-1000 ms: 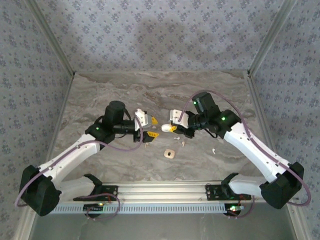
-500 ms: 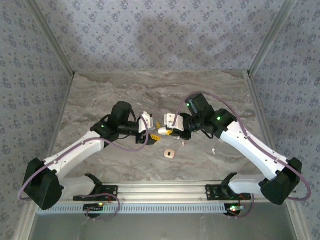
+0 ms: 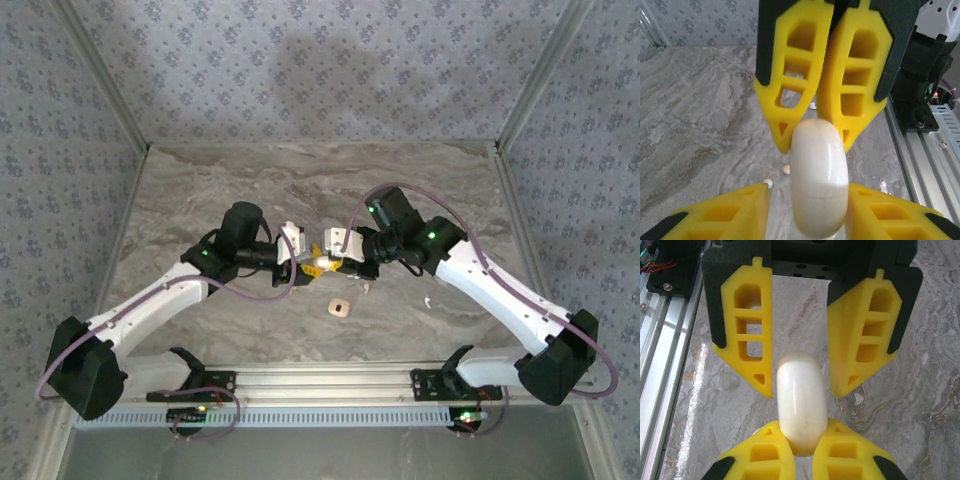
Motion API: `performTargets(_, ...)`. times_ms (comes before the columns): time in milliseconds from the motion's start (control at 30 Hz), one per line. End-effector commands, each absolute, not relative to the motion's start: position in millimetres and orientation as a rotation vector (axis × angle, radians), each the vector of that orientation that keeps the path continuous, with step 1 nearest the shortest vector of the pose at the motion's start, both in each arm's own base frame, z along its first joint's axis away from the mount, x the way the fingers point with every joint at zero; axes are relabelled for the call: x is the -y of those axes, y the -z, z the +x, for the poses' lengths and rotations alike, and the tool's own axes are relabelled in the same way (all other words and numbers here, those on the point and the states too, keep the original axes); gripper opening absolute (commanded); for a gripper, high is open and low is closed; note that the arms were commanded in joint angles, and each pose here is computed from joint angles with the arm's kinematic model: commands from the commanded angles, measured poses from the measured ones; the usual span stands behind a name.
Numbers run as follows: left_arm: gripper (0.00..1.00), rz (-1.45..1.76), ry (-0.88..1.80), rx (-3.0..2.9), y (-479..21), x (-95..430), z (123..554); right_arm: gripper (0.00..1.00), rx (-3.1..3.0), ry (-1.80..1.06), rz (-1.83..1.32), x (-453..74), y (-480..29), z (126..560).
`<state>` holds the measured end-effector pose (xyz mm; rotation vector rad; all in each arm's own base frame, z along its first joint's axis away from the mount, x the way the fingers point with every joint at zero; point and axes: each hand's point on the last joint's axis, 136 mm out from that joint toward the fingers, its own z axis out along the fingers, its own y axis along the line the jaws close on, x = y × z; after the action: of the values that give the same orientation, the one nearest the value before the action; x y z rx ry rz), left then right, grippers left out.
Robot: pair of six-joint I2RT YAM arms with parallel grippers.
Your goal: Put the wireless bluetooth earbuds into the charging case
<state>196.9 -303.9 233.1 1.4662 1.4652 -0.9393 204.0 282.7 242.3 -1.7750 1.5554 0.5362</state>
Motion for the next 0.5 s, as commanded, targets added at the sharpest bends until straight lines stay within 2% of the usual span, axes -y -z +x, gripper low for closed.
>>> performTargets(0,0.38,1.468,0.971,-1.39,-249.1,307.6,190.7,0.1,-1.539,-0.564,-1.77,-287.8,-246.4,201.5)
performTargets(133,0.27,1.48,0.977,-1.394,-247.8,308.4,190.0,0.1,-1.525,-0.569,-1.763,-289.6,-249.3,201.9)
performTargets(267,0.32,1.484,0.973,-1.409,-242.8,307.7,190.7,0.1,-1.512,-0.578,-1.75,-288.9,-254.0,199.4)
performTargets(467,0.31,1.485,0.971,-1.414,-240.8,307.7,191.1,0.1,-1.517,-0.584,-1.74,-286.3,-255.2,197.3)
